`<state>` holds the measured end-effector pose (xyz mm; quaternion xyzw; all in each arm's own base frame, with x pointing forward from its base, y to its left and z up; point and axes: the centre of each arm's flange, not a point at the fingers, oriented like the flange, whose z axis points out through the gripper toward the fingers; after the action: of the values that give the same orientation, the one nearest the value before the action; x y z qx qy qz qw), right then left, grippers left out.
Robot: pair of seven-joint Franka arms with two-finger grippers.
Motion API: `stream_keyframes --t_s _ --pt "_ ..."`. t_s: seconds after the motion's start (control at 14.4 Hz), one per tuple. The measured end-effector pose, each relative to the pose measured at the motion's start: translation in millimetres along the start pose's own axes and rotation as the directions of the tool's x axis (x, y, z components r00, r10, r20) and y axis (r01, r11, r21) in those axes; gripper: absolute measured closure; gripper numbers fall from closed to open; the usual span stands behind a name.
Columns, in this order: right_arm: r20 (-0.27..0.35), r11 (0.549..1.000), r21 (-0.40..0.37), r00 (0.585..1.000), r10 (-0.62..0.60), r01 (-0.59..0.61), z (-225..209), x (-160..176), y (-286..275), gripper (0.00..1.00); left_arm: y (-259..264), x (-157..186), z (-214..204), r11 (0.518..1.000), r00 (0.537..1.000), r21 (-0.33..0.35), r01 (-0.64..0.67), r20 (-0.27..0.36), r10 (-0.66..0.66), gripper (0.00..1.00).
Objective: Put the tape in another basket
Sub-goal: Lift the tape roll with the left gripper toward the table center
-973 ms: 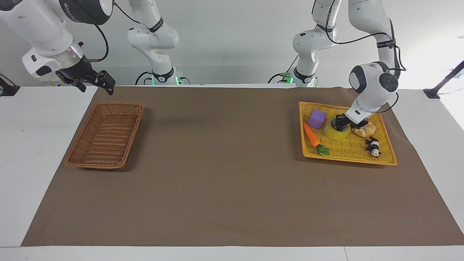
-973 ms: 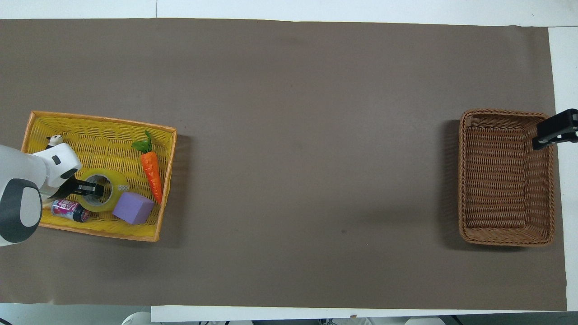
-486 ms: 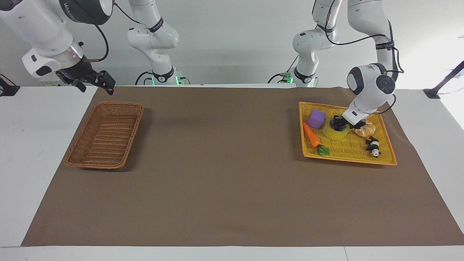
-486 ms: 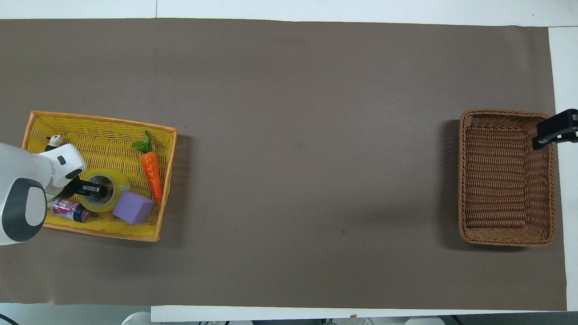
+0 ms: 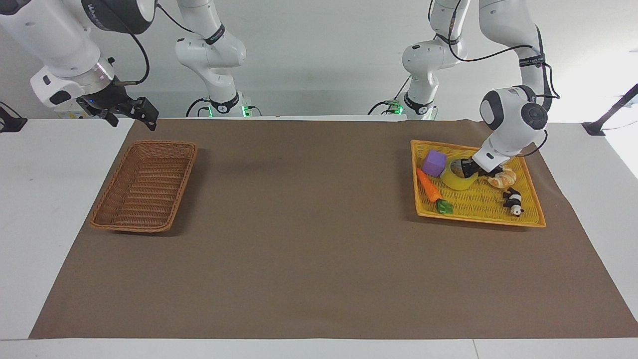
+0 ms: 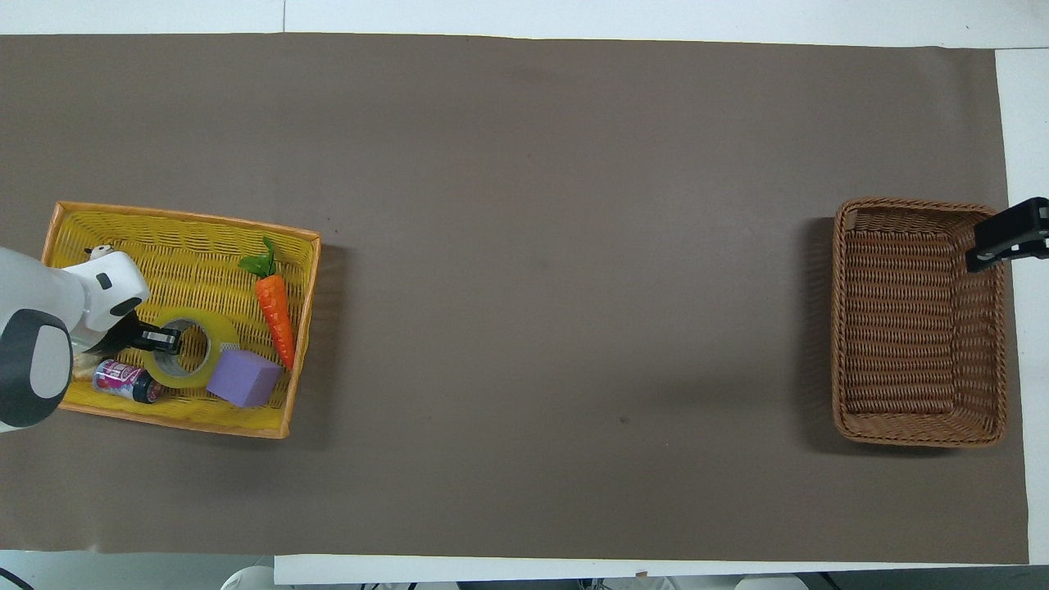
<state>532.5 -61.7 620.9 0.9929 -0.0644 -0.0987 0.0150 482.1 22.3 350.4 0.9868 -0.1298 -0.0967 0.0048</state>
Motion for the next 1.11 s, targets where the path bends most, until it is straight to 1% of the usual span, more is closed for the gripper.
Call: stream_keyframes --t_s 0.07,0.21,0.35,0.49,0.56,0.76,0.9,1.11 --pt "0.000 1.000 0.000 1.000 0.000 0.000 0 0 0 0.01 5 7 -28 1.000 1.000 -0.015 0.001 0.014 0.000 0.78" --pt "0.000 1.000 0.000 1.000 0.000 0.000 0 0 0 0.00 30 20 -81 0.995 0.998 -0.089 0.055 0.012 -0.054 0.78" --pt "0.000 1.000 0.000 1.000 0.000 0.000 0 0 0 0.00 81 33 -112 0.976 0.991 -0.169 0.135 0.001 -0.137 0.78" --pt "0.000 1.000 0.000 1.000 0.000 0.000 0 0 0 0.01 155 43 -123 0.953 0.979 -0.227 0.199 0.015 -0.201 0.78" --pt "0.000 1.000 0.000 1.000 0.000 0.000 0 0 0 0.01 196 45 -124 0.946 0.976 -0.242 0.217 0.028 -0.217 0.78" --pt "0.000 1.000 0.000 1.000 0.000 0.000 0 0 0 0.01 300 34 -118 0.946 0.974 -0.232 0.227 0.049 -0.221 0.78" --pt "0.000 1.000 0.000 1.000 0.000 0.000 0 0 0 0.00 345 21 -119 0.943 0.976 -0.252 0.217 0.063 -0.208 0.78" --pt "0.000 1.000 0.000 1.000 0.000 0.000 0 0 0 0.01 377 11 -126 0.934 0.980 -0.299 0.196 0.080 -0.180 0.78"
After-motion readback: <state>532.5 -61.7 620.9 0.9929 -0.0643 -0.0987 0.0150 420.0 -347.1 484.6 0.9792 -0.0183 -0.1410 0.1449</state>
